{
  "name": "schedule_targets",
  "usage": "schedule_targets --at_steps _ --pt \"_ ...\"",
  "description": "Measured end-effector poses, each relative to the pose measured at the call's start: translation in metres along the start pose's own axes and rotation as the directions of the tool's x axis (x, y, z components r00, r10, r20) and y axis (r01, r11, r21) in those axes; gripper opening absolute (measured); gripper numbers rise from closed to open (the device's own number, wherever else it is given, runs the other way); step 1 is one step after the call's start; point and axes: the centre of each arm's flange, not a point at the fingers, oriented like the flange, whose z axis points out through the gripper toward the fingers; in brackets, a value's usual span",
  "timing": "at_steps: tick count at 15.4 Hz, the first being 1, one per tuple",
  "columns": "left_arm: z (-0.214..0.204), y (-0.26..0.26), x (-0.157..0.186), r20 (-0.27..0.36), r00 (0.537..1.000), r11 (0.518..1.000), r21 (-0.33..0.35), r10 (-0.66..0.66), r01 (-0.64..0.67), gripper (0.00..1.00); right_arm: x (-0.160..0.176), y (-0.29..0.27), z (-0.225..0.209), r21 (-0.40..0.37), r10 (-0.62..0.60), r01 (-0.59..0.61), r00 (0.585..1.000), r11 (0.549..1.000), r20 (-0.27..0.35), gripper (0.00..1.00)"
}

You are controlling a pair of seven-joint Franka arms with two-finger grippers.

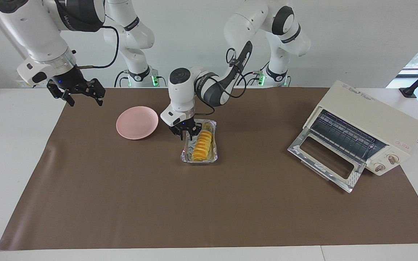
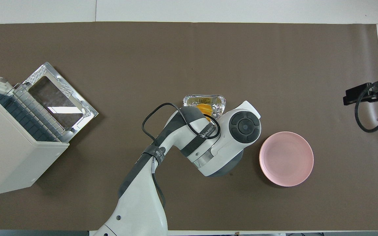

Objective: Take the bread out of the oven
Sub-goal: 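Pull the foil tray out with the left gripper and set it down, then withdraw the left gripper while the right gripper reaches the foil tray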

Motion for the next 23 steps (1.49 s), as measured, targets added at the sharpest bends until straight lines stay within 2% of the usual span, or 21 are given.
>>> schedule_targets --at_steps 3,5,7,11,14,18,23 --pt "-0.052 -0.027 0.036 -0.031 0.997 0.997 -0.032 -0.065 0.064 0.99 0.000 -0.036 0.001 -0.003 -0.046 0.046 0.999 0.999 0.003 1.00" --pt "-0.107 -0.073 0.067 -0.059 0.988 0.988 -0.066 -0.142 0.138 1.00 -0.001 -0.058 0.005 -0.005 -0.070 0.070 0.997 0.998 0.011 1.00" --pt "-0.153 -0.141 0.093 -0.057 0.980 0.980 -0.054 -0.193 0.190 1.00 -0.001 -0.077 0.014 -0.006 -0.091 0.091 0.995 0.996 0.028 1.00" --pt "-0.205 -0.292 0.131 -0.032 0.983 0.984 -0.012 -0.178 0.178 1.00 0.011 -0.127 0.046 -0.010 -0.071 0.072 0.996 0.997 0.050 1.00" --pt "-0.247 -0.378 0.130 -0.025 0.995 0.995 -0.001 -0.098 0.098 1.00 0.018 -0.176 0.076 -0.011 -0.038 0.038 0.999 0.999 0.037 1.00" --pt "-0.289 -0.432 0.111 -0.018 0.994 0.994 0.003 -0.110 0.110 1.00 0.013 -0.231 0.128 -0.006 0.001 -0.001 1.000 1.000 0.008 1.00" --pt "-0.277 -0.456 0.084 0.063 0.987 0.989 0.015 -0.146 0.146 1.00 -0.003 -0.254 0.176 -0.016 0.050 -0.049 0.998 0.999 0.025 1.00"
